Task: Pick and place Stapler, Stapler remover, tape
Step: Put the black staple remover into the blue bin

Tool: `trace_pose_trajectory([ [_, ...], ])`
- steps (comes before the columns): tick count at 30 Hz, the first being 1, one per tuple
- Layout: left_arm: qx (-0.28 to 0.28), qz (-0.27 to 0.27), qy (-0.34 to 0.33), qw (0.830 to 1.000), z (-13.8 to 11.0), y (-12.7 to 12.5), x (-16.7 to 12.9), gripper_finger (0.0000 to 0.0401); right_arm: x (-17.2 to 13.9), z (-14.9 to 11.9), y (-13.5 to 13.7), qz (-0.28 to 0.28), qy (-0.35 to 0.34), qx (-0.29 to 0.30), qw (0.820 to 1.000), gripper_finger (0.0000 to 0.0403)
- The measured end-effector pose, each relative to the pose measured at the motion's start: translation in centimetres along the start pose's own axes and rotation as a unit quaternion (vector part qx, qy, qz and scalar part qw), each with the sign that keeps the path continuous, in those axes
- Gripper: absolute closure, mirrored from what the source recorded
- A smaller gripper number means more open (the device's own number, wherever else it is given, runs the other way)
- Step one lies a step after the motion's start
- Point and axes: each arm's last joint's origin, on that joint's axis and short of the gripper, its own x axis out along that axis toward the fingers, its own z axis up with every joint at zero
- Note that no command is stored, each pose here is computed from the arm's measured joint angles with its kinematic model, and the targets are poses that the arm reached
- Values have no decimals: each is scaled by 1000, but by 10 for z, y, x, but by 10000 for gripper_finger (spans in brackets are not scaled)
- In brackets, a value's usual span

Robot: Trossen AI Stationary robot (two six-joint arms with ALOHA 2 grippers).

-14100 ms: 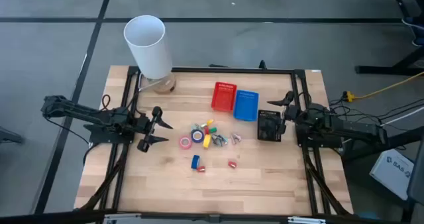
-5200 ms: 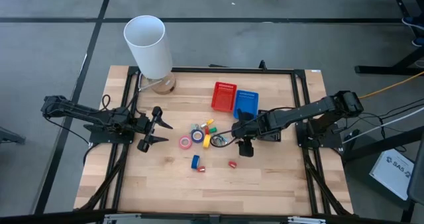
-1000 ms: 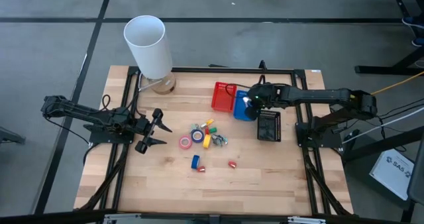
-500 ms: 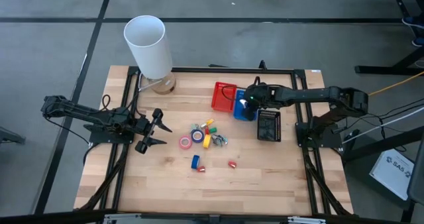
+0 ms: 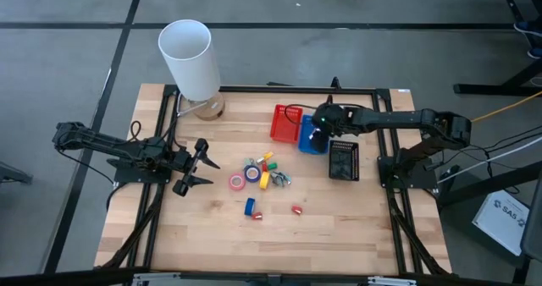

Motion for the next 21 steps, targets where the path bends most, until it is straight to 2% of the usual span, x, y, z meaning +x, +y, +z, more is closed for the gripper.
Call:
trace_pose_trajectory([
  [10,0,0,0,1000,0,0,0,166,-7,8,19,23,-59,-19,998,179],
  [16,0,0,0,1000,0,0,0,166,-19,19,34,40,-80,-41,995,204],
  [21,0,0,0,1000,0,0,0,166,-34,31,50,55,-103,-94,989,224],
])
